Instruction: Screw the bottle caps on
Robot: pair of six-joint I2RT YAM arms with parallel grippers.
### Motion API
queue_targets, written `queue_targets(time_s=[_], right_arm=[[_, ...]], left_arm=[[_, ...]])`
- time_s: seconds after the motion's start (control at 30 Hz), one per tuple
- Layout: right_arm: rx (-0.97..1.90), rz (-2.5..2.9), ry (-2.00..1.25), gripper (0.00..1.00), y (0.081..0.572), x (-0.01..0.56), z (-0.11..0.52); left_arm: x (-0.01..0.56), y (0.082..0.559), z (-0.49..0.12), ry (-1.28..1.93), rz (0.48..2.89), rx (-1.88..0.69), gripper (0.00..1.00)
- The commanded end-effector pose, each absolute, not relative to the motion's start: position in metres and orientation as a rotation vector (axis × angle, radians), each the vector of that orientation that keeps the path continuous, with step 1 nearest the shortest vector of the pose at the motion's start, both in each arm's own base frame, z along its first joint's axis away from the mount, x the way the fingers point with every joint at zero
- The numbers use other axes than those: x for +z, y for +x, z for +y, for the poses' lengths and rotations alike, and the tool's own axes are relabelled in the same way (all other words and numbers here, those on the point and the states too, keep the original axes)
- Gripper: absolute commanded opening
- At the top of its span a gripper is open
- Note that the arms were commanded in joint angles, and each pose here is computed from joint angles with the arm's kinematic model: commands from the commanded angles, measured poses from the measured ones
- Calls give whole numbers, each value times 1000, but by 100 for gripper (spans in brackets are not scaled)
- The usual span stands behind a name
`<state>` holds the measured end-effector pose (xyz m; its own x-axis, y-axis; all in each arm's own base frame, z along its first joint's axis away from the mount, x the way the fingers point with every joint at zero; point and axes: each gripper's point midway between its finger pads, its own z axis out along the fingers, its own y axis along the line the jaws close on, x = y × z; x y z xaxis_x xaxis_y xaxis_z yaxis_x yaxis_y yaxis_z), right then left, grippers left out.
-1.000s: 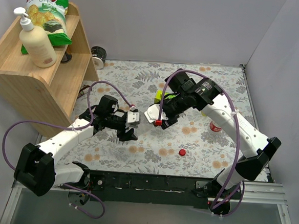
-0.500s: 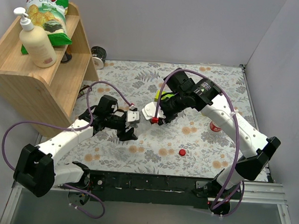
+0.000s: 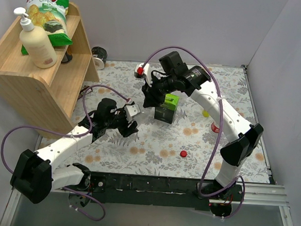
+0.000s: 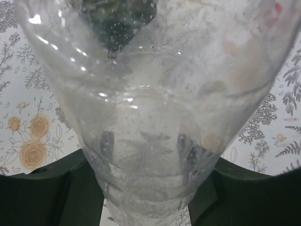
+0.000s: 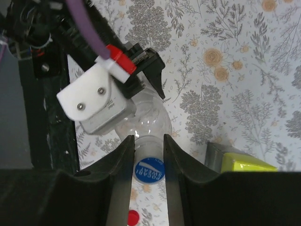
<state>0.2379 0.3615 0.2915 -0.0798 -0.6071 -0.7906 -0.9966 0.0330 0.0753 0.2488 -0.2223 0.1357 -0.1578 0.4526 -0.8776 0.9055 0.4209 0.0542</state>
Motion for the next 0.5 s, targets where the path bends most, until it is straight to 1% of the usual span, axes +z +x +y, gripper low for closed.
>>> queue_targets(time_s=[0.0,0.07,0.1,0.13,0.17,0.2,0.23,0.27,0.37,0.4,0.43,0.47], right_arm=[[1118,2106,-1456,1,214,260,377],[1118,2092,-1468,1,215,261,377],[1121,2046,-1467,1,218,273,379],[1113,2014,-1461,15,223,281,379],[1096,1971,-1458,21,228,292,379],[1052,1899,-1420,27,243,317,377],[1031,1860,-1404,36,249,329,374],[997,1794,-1388,40,263,344,368],[1032,1615,-1413,47,259,374,351],[1030,1472,-1496,51,254,380,345],[1017,1426,-1552,59,239,375,334],[998,1369,-1606,62,230,372,328]], left_arm=[[213,287,-239,1028,1527,-555,0],[203,281,-237,1041,1563,-568,0],[200,278,-236,1044,1572,-573,0],[191,273,-234,1056,1598,-583,0],[185,266,-234,1083,1614,-604,0],[179,261,-234,1104,1628,-616,0],[166,251,-232,1137,1671,-644,0],[161,245,-232,1163,1680,-668,0],[143,215,-235,1281,1712,-797,0],[142,202,-238,1356,1665,-858,0],[134,191,-236,1389,1694,-903,0],[133,185,-237,1423,1688,-939,0]])
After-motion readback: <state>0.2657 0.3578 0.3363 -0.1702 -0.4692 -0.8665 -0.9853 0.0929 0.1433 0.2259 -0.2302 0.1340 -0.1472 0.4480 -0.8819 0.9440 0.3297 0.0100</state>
